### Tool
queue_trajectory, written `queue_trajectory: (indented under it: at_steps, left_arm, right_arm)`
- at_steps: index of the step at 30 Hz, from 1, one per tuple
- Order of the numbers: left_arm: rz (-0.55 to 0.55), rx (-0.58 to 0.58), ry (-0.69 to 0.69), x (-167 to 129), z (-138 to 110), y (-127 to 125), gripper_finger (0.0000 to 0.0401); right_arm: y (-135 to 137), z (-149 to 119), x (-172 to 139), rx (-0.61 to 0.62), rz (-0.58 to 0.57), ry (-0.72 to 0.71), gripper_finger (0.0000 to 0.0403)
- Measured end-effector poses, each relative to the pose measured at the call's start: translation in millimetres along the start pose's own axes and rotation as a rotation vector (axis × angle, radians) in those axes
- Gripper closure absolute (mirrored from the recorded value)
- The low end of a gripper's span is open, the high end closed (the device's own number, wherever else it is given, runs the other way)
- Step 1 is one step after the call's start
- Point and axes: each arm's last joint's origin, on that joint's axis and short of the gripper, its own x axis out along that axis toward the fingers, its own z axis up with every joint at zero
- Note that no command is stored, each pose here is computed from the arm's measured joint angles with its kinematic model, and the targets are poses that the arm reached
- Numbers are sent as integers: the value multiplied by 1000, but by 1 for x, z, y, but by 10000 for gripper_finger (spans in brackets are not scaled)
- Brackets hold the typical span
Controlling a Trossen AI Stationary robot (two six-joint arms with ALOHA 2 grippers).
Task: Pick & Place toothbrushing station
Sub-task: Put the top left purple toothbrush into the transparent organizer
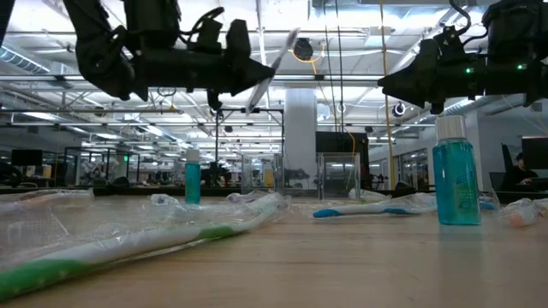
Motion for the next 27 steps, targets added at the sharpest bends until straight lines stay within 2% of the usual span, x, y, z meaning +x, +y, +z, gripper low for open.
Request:
queue_trajectory:
  at_steps: [8, 17, 23, 27]
  left_arm:
    - [134, -36, 74, 5, -33, 4, 392]
    - [117, -25, 17, 4, -57, 5, 391]
    - [120, -7, 54, 4, -71, 5, 391]
    - [118, 8, 68, 5, -74, 4, 376]
  right_arm:
    - [0, -1, 0, -2, -1, 8, 243]
    - [0, -1, 0, 31, 2, 9, 243]
    - [0, -1, 0, 28, 0, 7, 243]
    - [0, -1, 0, 25, 0, 6, 243]
